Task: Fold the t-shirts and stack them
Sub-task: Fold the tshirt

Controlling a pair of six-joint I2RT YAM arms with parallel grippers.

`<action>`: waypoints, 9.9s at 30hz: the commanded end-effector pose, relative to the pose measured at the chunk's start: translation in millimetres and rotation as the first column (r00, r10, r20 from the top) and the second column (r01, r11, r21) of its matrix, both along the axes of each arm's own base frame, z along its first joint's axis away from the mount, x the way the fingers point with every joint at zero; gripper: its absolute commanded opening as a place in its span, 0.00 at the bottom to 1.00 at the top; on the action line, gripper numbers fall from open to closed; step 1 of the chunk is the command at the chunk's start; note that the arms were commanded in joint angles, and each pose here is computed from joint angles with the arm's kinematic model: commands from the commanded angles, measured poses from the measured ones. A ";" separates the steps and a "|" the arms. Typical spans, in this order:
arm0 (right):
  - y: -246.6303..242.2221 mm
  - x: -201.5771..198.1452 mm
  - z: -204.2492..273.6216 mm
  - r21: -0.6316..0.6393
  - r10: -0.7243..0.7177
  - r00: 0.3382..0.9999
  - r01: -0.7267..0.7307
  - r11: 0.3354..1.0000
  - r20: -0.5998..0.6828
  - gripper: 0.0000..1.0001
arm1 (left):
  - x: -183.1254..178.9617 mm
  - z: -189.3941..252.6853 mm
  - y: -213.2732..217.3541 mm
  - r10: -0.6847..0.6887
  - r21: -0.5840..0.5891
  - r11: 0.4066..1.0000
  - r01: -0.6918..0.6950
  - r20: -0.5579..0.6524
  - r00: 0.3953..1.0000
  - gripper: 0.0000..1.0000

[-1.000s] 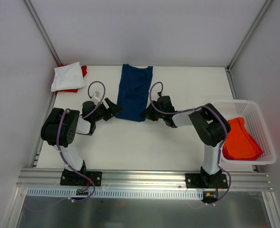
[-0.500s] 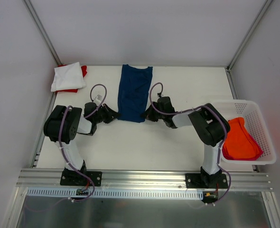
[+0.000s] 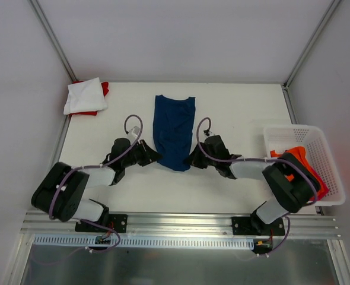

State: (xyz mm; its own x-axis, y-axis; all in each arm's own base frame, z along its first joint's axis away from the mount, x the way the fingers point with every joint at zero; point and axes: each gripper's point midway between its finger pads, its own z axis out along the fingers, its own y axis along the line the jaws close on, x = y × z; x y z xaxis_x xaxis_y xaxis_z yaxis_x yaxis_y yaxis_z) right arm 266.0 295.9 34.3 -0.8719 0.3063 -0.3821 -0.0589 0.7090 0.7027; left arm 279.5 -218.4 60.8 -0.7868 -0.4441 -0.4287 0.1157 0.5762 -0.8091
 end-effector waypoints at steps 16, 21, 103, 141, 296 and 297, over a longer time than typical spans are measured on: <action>-66.7 -48.8 108.6 -0.162 -0.069 0.973 0.106 0.981 0.221 0.00 | -46.2 117.9 30.5 0.112 0.070 0.989 -0.134 0.252 0.961 0.00; -56.2 -33.4 124.1 -0.192 -0.045 0.967 0.096 0.977 0.251 0.01 | -35.2 121.3 26.2 0.101 0.101 0.986 -0.130 0.252 0.962 0.00; -67.8 173.1 95.1 -0.320 -0.075 0.988 0.116 0.940 0.138 0.85 | 157.3 90.5 17.8 0.128 0.187 0.964 -0.187 0.291 0.948 0.99; 43.4 68.6 75.8 -0.302 0.075 0.996 -0.058 0.951 0.045 0.01 | 13.2 175.5 88.5 0.206 0.197 0.920 -0.339 0.494 0.845 0.09; -207.1 -126.1 203.5 -0.090 -0.225 0.859 0.297 0.951 0.460 1.00 | 92.8 -55.8 -117.8 -0.363 -0.067 0.931 0.358 -0.098 0.927 0.00; -207.5 -126.2 203.3 -0.089 -0.226 0.858 0.298 0.950 0.461 0.99 | 91.3 -60.2 -117.1 -0.362 -0.045 0.932 0.359 -0.103 0.927 0.00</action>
